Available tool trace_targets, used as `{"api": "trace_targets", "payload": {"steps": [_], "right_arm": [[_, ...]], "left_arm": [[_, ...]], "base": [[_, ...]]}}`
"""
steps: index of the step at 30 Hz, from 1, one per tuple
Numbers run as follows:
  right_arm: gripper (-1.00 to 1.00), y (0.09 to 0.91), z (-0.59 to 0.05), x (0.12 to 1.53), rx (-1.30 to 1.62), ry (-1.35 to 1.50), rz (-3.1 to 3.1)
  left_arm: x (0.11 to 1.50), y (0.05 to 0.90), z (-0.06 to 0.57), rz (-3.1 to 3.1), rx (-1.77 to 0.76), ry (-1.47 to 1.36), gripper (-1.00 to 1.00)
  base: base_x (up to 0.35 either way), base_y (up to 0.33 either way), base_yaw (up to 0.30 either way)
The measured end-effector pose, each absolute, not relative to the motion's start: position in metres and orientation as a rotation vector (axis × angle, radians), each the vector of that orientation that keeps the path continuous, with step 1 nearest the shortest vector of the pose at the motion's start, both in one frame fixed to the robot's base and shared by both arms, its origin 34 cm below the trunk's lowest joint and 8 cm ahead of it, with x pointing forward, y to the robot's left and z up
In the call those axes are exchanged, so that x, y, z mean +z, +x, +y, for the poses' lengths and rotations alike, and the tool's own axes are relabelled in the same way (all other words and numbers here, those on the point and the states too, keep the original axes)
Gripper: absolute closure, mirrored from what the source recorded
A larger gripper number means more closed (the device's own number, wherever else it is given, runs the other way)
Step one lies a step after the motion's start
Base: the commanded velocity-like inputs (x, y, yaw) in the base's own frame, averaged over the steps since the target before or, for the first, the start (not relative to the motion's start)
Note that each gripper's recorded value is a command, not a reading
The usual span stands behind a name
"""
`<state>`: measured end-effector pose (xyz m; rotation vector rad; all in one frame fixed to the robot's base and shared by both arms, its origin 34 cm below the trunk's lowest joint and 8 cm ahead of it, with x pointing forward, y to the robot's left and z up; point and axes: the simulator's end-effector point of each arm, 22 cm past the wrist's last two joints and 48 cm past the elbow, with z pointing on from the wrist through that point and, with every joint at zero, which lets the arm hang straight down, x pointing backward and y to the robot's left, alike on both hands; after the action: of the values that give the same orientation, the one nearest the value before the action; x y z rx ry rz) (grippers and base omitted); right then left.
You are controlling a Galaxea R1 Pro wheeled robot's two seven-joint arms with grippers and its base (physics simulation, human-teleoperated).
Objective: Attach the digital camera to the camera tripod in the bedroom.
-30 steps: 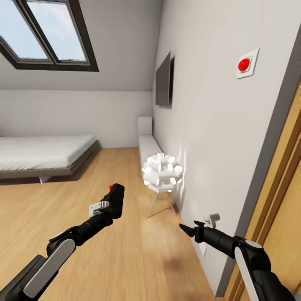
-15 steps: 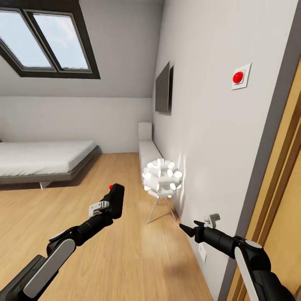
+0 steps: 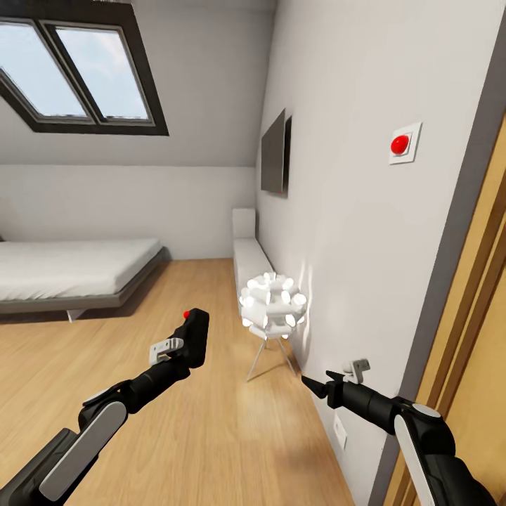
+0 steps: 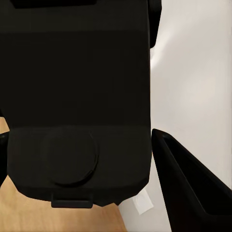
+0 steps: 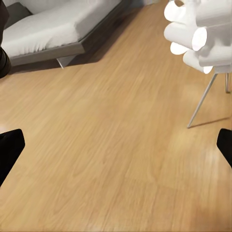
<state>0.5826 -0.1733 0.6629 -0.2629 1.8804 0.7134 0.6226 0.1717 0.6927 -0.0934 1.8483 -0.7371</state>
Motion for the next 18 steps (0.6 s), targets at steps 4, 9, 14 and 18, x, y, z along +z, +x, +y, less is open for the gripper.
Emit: {"api": "trace_targets", "payload": {"steps": [4, 9, 14, 18], "right_arm": [[-1.00, 0.585, -0.173, 0.672, 0.713, -0.263, 1.880], [-1.00, 0.588, -0.174, 0.683, 0.713, -0.263, 1.881], [-1.00, 0.590, -0.174, 0.694, 0.714, -0.264, 1.882], [-1.00, 0.592, -0.173, 0.702, 0.715, -0.265, 1.882]], "left_arm": [[0.702, 0.625, 0.172, 1.848, -0.737, -0.093, 1.00], [0.713, 0.627, 0.171, 1.849, -0.740, -0.095, 1.00], [0.724, 0.630, 0.171, 1.849, -0.740, -0.095, 1.00], [0.732, 0.632, 0.172, 1.849, -0.739, -0.095, 1.00]], "base": [[0.000, 0.000, 0.000], [0.000, 0.000, 0.000], [0.000, 0.000, 0.000], [0.000, 0.000, 0.000]]}}
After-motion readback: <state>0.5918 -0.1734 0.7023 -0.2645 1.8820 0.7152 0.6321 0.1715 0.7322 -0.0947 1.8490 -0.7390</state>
